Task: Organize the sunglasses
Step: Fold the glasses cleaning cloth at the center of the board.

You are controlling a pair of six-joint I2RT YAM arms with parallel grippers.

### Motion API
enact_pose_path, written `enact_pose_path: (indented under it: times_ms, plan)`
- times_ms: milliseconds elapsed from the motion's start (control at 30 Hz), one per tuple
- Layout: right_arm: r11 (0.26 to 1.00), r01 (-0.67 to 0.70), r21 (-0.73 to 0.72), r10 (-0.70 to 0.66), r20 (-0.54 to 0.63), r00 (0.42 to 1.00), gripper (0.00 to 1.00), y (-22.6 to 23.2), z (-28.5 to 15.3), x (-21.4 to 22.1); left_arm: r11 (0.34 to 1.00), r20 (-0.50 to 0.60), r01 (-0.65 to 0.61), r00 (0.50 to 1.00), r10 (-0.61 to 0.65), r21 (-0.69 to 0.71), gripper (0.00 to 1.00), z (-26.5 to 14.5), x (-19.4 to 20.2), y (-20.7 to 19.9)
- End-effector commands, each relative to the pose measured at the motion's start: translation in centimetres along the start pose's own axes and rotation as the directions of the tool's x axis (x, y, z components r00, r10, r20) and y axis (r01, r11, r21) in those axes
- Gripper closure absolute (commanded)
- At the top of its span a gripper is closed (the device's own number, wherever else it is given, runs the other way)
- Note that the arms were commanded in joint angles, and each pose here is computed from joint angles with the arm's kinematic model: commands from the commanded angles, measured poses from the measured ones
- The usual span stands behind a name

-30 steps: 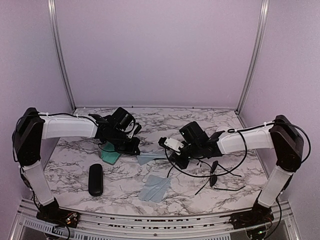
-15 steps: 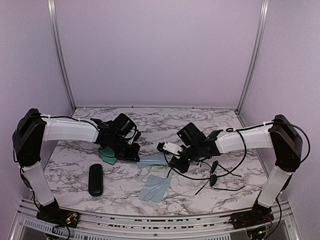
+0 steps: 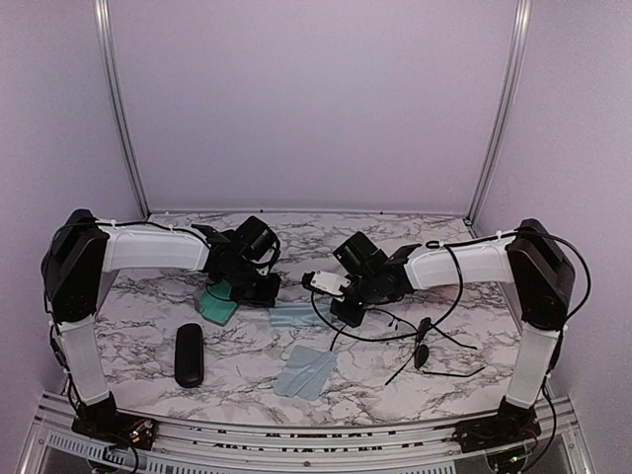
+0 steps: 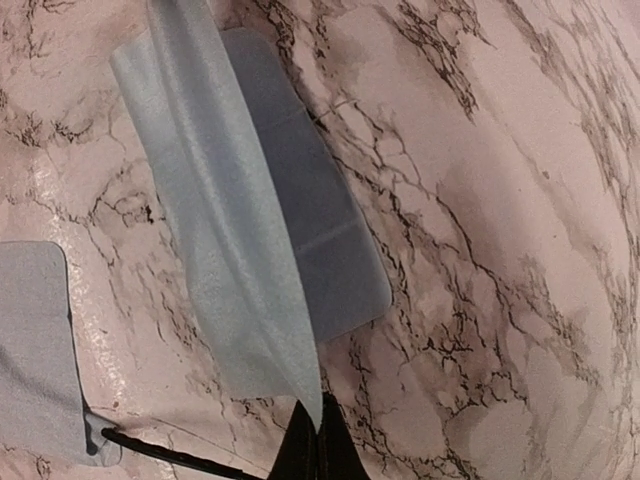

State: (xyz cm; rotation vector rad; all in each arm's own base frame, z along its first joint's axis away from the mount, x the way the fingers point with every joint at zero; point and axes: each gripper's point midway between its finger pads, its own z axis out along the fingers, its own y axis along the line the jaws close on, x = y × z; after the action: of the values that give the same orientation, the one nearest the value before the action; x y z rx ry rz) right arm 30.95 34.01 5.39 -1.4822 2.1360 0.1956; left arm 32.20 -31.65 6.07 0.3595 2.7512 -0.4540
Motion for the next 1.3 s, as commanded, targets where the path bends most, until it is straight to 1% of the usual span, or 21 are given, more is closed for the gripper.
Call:
enact_pose_path:
  times_ms: [0, 433, 800, 933, 1000, 1067, 1100, 1167, 1233, 1267]
  plan:
    - [0.999, 0.024, 0.044, -0.02, -0.077, 0.997, 1.0, -1.4, 0.8, 1.0, 0.995, -0.033, -0.005, 0.999, 0.002, -0.097, 1.0, 0.4, -0.1, 2.2]
    - [0.998, 0.03, 0.055, -0.024, -0.102, 0.994, 1.0, -2.0, 2.1, 1.3, 0.994, -0.075, -0.003, 0.997, -0.005, -0.108, 1.0, 1.9, 0.1, 2.7]
    - [0.998, 0.014, 0.069, -0.008, -0.083, 0.997, 1.0, -2.4, 2.8, 0.9, 0.991, -0.058, 0.011, 0.998, -0.019, -0.133, 1.0, 2.5, -0.6, 3.2]
    - [0.996, 0.001, 0.085, 0.005, -0.065, 0.998, 1.0, -2.8, 3.0, 0.5, 0.989, -0.052, 0.019, 0.998, -0.027, -0.15, 0.96, 2.6, -0.7, 3.5]
    - [0.995, -0.014, 0.098, 0.019, -0.05, 0.999, 1.0, -3.1, 2.9, 0.1, 0.987, -0.041, 0.028, 0.999, -0.035, -0.155, 0.89, 2.4, -0.8, 3.6]
    - [0.994, -0.031, 0.109, 0.034, -0.032, 0.999, 0.95, -3.5, 2.8, -0.4, 0.988, -0.021, 0.034, 0.999, -0.037, -0.15, 0.82, 2.0, -1.3, 3.5]
    - [0.993, -0.038, 0.113, 0.041, -0.02, 0.999, 0.9, -3.6, 2.7, -0.6, 0.988, -0.008, 0.035, 0.999, -0.037, -0.149, 0.79, 1.7, -1.5, 3.4]
    - [0.991, -0.054, 0.125, 0.053, 0.01, 0.999, 0.79, -4.0, 2.4, -1.4, 0.988, 0.024, 0.038, 0.999, -0.034, -0.149, 0.77, 0.9, -2.3, 3.3]
    - [0.987, -0.069, 0.147, 0.063, 0.045, 0.997, 0.66, -4.5, 1.9, -2.2, 0.988, 0.053, 0.036, 0.998, -0.029, -0.148, 0.75, 0.1, -3.1, 3.0]
    - [0.984, -0.076, 0.161, 0.067, 0.056, 0.996, 0.61, -4.9, 1.7, -2.5, 0.989, 0.069, 0.037, 0.997, -0.027, -0.146, 0.75, -0.4, -3.4, 2.9]
